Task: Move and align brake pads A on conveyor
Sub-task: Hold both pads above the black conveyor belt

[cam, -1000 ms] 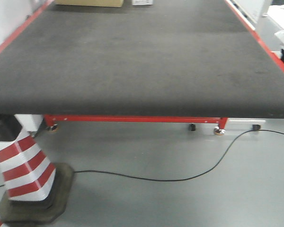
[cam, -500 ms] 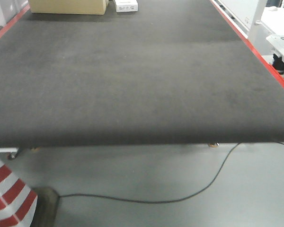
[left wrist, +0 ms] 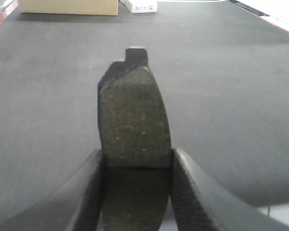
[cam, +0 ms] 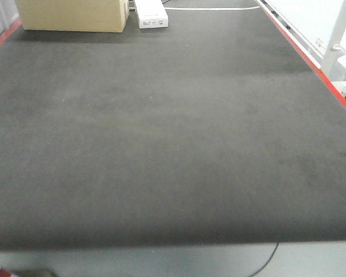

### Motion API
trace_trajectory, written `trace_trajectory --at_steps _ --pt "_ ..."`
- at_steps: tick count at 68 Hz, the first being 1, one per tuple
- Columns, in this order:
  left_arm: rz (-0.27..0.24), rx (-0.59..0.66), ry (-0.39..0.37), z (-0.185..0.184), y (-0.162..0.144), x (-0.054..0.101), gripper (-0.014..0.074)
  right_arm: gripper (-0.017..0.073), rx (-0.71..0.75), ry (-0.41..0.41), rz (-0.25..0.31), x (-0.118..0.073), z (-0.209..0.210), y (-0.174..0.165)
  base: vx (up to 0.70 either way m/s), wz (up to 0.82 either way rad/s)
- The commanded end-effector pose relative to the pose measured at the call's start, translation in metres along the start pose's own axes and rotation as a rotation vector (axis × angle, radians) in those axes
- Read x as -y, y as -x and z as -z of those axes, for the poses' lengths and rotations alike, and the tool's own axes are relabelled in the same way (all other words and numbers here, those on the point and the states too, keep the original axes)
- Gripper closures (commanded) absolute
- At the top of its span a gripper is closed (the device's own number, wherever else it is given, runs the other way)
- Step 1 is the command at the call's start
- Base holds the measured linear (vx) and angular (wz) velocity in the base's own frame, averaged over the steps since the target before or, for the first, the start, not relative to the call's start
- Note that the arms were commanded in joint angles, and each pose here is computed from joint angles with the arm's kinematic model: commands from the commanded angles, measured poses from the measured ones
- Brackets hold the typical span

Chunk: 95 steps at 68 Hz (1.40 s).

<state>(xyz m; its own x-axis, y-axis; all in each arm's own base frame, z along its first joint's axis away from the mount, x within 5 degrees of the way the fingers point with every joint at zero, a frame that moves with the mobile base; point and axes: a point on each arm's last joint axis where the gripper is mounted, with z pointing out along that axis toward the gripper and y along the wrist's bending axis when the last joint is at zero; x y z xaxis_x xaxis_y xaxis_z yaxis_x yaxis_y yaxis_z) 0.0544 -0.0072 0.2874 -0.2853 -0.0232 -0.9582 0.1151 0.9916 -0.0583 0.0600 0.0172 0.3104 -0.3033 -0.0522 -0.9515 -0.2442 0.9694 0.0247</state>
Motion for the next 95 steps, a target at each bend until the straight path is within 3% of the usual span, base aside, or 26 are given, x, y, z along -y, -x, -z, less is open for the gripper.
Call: trace_trajectory --at_steps 1,53,95 --pt "0.007 0.114 -0.012 0.0028 0.0167 0.0014 0.0599 0.0566 0.120 -0.011 0.002 0.0007 0.0037 0.0178 0.37 0.00" --pt "0.007 0.115 -0.012 0.0028 0.0167 0.0014 0.0599 0.0566 0.119 -0.012 0.003 0.0008 0.0037 0.0178 0.30 0.03" --pt "0.007 0.115 -0.012 0.0028 0.0167 0.0014 0.0599 0.0566 0.119 -0.012 0.003 0.0008 0.0037 0.0178 0.05 0.00"
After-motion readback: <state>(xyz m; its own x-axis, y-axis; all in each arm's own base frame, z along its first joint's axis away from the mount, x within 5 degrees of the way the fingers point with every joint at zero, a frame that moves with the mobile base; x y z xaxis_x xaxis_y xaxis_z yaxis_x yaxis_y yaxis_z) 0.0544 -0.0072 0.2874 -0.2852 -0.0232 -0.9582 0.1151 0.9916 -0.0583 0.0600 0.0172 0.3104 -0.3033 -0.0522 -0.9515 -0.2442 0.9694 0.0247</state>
